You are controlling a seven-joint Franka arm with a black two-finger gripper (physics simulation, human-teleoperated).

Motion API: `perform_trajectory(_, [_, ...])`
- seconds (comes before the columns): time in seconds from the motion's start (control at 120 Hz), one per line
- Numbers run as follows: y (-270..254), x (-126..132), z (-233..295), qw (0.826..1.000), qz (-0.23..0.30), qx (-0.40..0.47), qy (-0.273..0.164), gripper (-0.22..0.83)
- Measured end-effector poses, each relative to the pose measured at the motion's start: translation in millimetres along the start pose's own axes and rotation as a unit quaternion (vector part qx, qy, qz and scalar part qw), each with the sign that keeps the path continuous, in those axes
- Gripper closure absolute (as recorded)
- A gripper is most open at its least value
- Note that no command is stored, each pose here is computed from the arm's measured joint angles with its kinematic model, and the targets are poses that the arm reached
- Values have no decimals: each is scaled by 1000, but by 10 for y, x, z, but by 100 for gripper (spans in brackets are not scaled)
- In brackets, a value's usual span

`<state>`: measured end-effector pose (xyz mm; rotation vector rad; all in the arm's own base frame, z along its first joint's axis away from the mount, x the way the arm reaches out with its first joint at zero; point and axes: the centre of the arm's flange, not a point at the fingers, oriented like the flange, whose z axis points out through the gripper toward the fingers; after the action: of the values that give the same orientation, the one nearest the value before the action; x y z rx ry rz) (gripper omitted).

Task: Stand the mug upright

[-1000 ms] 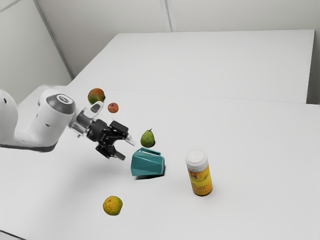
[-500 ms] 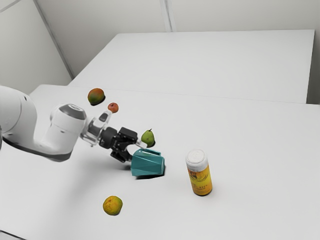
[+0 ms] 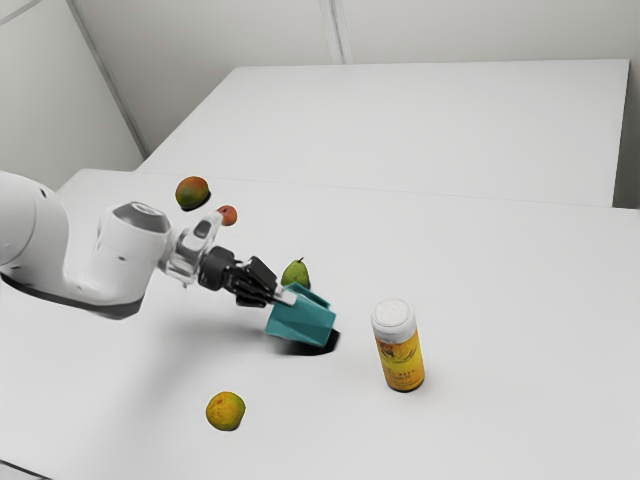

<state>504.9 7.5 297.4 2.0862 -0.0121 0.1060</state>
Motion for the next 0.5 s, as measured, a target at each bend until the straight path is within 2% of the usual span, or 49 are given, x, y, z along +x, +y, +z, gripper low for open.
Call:
perform_trajectory(0.208, [424, 51, -238, 998, 60, 19, 3, 77])
perform_trajectory(0.333, [678, 167, -444, 991, 105, 82, -30, 78])
perform_trajectory(0.5, [917, 363, -712, 968, 145, 188, -75, 79])
